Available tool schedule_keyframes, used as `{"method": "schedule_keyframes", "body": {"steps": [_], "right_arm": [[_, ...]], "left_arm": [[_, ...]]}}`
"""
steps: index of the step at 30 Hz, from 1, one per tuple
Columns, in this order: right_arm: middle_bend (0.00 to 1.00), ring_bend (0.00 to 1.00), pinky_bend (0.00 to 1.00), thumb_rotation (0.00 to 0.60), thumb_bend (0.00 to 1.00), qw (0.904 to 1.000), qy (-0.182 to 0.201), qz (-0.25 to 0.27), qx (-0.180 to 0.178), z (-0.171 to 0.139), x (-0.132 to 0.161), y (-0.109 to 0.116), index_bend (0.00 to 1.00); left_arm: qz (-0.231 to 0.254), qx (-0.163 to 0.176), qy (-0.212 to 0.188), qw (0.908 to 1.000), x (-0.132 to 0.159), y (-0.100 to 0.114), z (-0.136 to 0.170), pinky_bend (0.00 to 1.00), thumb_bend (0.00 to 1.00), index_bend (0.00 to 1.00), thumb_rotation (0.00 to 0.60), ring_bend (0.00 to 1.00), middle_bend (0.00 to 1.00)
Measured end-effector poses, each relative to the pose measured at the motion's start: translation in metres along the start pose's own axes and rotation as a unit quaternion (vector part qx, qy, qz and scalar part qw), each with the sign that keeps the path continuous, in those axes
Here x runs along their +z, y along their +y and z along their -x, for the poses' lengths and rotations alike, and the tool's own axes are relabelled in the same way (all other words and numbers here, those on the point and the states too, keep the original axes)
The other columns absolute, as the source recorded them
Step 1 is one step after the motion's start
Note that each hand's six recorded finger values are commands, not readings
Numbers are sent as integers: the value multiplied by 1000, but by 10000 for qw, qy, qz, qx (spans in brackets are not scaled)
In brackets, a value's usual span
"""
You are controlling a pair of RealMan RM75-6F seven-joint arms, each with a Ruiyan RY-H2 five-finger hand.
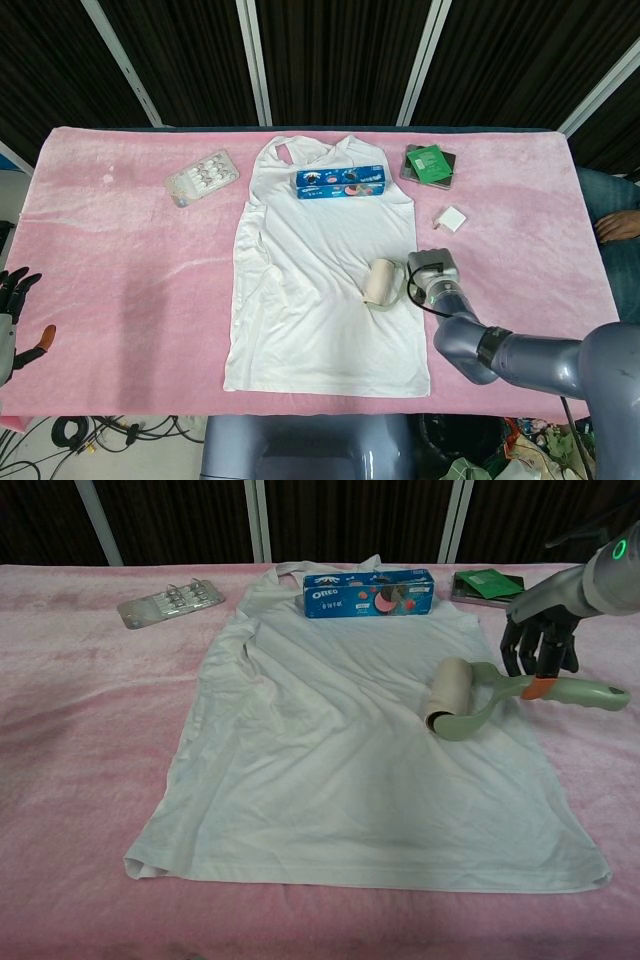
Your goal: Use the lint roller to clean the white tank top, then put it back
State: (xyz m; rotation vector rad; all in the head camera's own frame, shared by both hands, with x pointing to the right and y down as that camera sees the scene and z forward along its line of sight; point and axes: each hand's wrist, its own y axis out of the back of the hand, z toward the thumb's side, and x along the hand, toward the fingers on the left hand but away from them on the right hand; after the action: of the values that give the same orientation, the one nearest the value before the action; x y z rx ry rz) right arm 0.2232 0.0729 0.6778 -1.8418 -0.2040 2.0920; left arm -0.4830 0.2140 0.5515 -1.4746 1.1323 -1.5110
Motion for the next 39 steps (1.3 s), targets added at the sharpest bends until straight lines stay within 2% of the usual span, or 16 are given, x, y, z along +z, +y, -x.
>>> {"method": "schedule_keyframes", "body": {"steps": [5, 9, 19, 24, 28, 34, 39], "right_arm": [[728, 682, 446, 600, 602, 9998, -156, 63, 114, -1, -23, -4, 921], [728, 682, 446, 600, 602, 9997, -149, 144, 104, -2, -28, -2, 921], [728, 682, 446, 600, 602, 9976, -56, 643, -237, -8, -38, 18, 921], [728, 681, 446, 600, 602, 9942, -208, 941, -481, -16, -64, 33, 920], [727, 680, 446, 600, 602, 9915, -460, 1067, -594, -24, -97, 37, 920], [727, 680, 446, 600, 602, 9874, -761, 1267, -563, -29, -145, 22, 920], [725, 674, 446, 600, 601, 9863, -887, 1266, -576, -23, -170, 6, 920]], "left_arm": [[-9, 1, -3, 10000, 0, 0, 0, 0, 317, 149, 600, 36, 85], [-9, 0, -11, 10000, 1, -1, 0, 0, 317, 149, 600, 36, 85], [-3, -3, 2, 10000, 0, -1, 0, 0, 318, 149, 600, 36, 85], [3, -7, 6, 10000, 0, -1, 0, 0, 318, 149, 600, 36, 85], [1, -1, 8, 10000, 0, -1, 0, 0, 317, 149, 600, 36, 85], [-5, 13, 3, 10000, 1, -1, 1, 0, 317, 149, 600, 36, 85], [-31, 20, -12, 10000, 3, -2, 2, 0, 318, 149, 600, 36, 85]]}}
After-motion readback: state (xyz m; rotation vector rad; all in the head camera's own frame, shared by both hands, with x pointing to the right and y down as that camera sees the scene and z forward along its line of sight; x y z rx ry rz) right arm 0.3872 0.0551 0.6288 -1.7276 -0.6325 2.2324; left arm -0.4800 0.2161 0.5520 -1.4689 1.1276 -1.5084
